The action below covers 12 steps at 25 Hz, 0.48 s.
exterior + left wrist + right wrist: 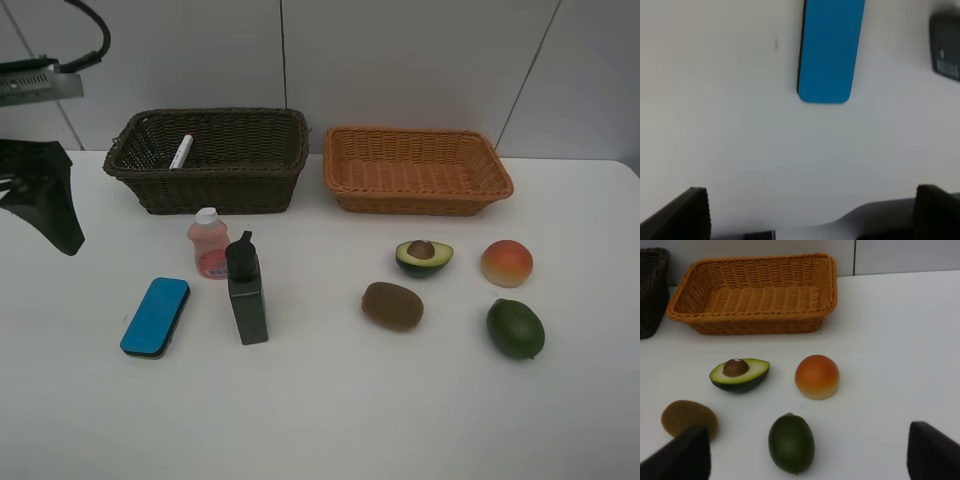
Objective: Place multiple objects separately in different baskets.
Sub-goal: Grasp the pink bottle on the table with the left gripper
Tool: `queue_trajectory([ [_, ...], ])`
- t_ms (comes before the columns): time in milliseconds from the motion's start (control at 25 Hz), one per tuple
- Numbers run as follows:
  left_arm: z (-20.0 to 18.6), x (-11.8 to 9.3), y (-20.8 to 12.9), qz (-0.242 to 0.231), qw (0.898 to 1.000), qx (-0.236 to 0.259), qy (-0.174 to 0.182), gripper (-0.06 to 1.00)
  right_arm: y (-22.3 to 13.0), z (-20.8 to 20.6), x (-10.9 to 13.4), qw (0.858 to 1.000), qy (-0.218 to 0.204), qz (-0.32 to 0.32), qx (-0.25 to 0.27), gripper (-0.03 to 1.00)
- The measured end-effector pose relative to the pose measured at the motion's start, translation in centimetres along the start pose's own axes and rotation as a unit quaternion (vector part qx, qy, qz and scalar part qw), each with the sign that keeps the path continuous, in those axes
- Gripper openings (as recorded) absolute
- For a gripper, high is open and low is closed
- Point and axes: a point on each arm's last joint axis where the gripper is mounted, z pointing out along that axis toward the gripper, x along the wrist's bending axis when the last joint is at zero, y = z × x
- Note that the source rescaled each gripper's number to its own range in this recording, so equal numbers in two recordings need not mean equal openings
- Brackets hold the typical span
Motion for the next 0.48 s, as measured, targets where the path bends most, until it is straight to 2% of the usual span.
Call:
queue_trajectory([
  [160, 2.0, -0.6, -0.8, 0.028, 1.0, 0.003, -0.008, 0.99, 0.0, 0.0, 0.0, 1.0, 0.0, 0.0, 0.0, 1.0],
  [320, 2.9, -3.6, -1.2, 0.087, 0.996, -0.022, -0.009, 0.99, 0.0, 0.0, 0.0, 1.0, 0.0, 0.0, 0.0, 1.0],
  [400, 3.5, -4.8, -1.1, 0.108, 0.994, -0.035, 0.003, 0.99, 0.0, 0.0, 0.0, 1.0, 0.0, 0.0, 0.0, 1.0],
  [480, 4.3, -5.3, -0.8, 0.12, 0.991, -0.041, 0.033, 0.99, 0.0, 0.0, 0.0, 1.0, 0.0, 0.0, 0.0, 1.0],
])
